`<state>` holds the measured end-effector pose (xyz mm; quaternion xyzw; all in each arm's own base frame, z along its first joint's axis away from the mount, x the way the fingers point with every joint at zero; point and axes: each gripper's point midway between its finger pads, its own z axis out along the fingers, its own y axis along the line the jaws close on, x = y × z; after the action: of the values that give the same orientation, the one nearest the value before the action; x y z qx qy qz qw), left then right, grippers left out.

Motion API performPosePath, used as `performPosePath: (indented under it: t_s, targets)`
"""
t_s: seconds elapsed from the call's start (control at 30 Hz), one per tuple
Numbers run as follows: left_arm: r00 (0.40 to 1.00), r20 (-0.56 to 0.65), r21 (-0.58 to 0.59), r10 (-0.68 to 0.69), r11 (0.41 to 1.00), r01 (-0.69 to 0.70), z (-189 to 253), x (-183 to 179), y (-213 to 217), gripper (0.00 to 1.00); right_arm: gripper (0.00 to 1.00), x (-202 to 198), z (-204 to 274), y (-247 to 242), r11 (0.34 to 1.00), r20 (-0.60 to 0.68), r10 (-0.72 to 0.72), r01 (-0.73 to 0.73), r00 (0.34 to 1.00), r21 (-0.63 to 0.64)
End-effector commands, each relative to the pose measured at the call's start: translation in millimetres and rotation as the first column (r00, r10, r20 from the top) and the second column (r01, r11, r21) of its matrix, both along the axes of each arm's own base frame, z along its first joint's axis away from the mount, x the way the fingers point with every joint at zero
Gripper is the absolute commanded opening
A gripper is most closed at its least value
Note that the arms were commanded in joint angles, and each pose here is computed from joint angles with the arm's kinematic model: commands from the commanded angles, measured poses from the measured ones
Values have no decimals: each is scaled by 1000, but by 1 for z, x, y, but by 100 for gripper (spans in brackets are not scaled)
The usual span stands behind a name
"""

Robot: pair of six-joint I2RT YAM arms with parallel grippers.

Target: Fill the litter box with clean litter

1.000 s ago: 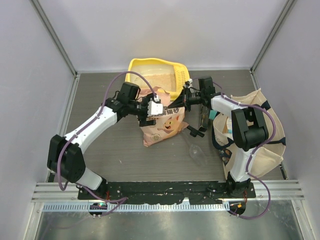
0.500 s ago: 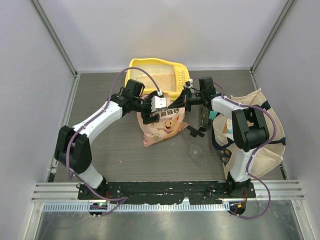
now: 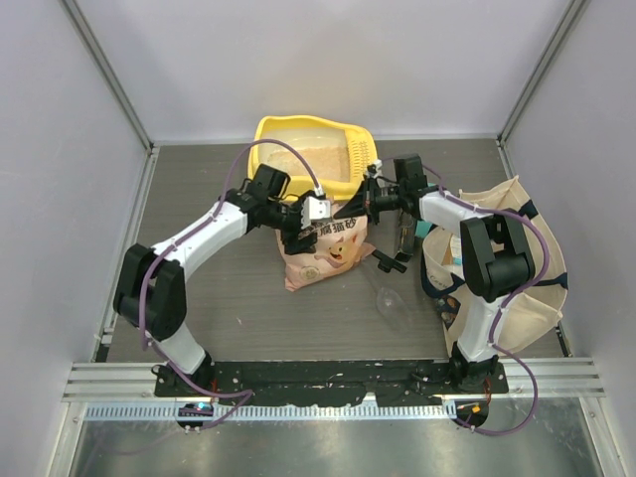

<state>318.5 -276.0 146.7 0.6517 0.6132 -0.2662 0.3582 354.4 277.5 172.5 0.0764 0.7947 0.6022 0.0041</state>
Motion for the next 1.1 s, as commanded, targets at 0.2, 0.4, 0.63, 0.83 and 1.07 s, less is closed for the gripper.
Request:
performPosePath:
  t_s: [0.2,0.4,0.63,0.83,1.07]
  targets:
    - [997,-67,112,48,993,-41,-14,-16,12,58,1,-13,15,-19,991,-38,17,-21,999,-133]
    - [994,-1,55,111,992,-111,1,-11,13,56,1,3,31,-27,985,-71,-59,46,996,-169]
    - [954,-76,7,291,956,-292,9,-5,22,42,1,9,20,-25,981,-143,-107,81,984,-177]
    - [921,-183,-25,344,935,-354,4,-13,22,29,1,12,13,-26,982,-141,-114,90,983,-167]
    - [945,-254,-112,206,964,-240,15,-35,24,8,56,65,62,-45,989,266,-96,122,959,-85]
